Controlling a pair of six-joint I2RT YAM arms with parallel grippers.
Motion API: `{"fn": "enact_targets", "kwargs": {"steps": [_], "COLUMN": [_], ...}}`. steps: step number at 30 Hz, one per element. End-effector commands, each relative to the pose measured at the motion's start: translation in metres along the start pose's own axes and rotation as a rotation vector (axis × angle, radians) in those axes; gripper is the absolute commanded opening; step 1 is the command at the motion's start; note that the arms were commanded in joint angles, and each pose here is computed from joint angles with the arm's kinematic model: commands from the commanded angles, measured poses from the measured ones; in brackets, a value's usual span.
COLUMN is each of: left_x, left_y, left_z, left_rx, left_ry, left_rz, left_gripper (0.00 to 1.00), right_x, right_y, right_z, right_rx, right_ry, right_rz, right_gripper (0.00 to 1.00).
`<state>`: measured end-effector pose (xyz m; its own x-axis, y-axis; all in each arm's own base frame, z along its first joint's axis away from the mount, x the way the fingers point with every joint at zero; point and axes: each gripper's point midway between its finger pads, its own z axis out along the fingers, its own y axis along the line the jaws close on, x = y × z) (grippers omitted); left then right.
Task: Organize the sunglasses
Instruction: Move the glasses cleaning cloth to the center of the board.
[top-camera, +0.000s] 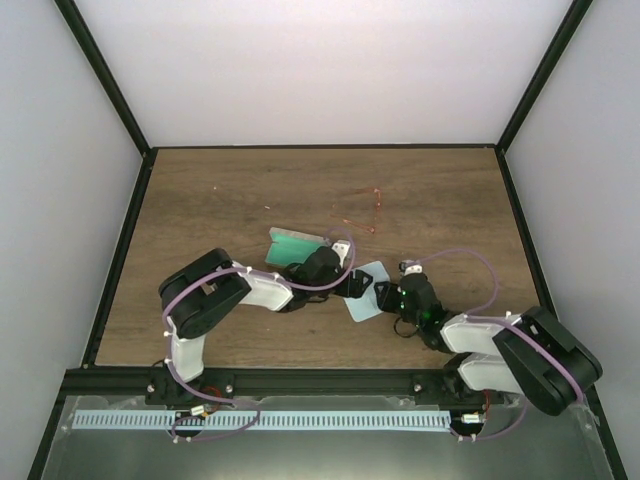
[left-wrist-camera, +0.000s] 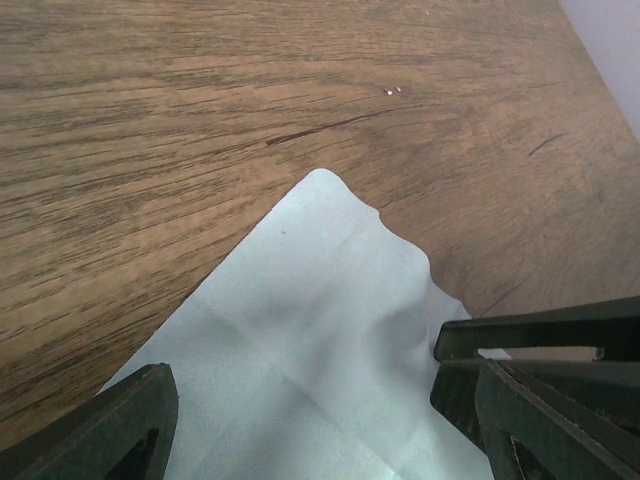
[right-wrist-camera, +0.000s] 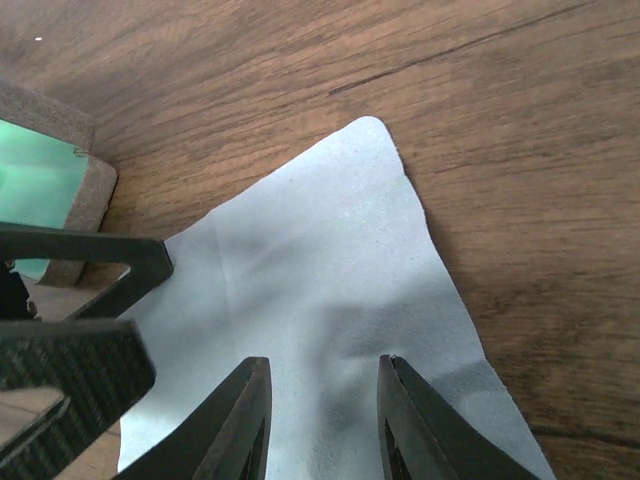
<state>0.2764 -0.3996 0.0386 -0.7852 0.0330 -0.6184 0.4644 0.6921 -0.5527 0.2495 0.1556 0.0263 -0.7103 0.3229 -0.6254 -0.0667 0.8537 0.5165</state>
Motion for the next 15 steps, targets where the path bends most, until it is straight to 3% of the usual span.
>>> {"fn": "enact_targets", "kwargs": {"steps": [1, 15], "left_x": [0.018, 0.041], "left_y": [0.018, 0.029], "left_z": [-0.007, -0.026], "left_rx": [-0.048, -0.056], "left_ry": [0.044, 0.058], "left_rz": [-0.027, -0.071], "left_gripper": [0.84, 0.84], "right_x": [-0.012, -0.028], "right_y": [-0.001, -0.013], "right_z": [0.007, 0.034], "right_rx": [0.039, 0.107], "right_ry": [-0.025, -0.010], "right_rz": [0.004, -0.023], "right_gripper": [0.32, 0.33]}}
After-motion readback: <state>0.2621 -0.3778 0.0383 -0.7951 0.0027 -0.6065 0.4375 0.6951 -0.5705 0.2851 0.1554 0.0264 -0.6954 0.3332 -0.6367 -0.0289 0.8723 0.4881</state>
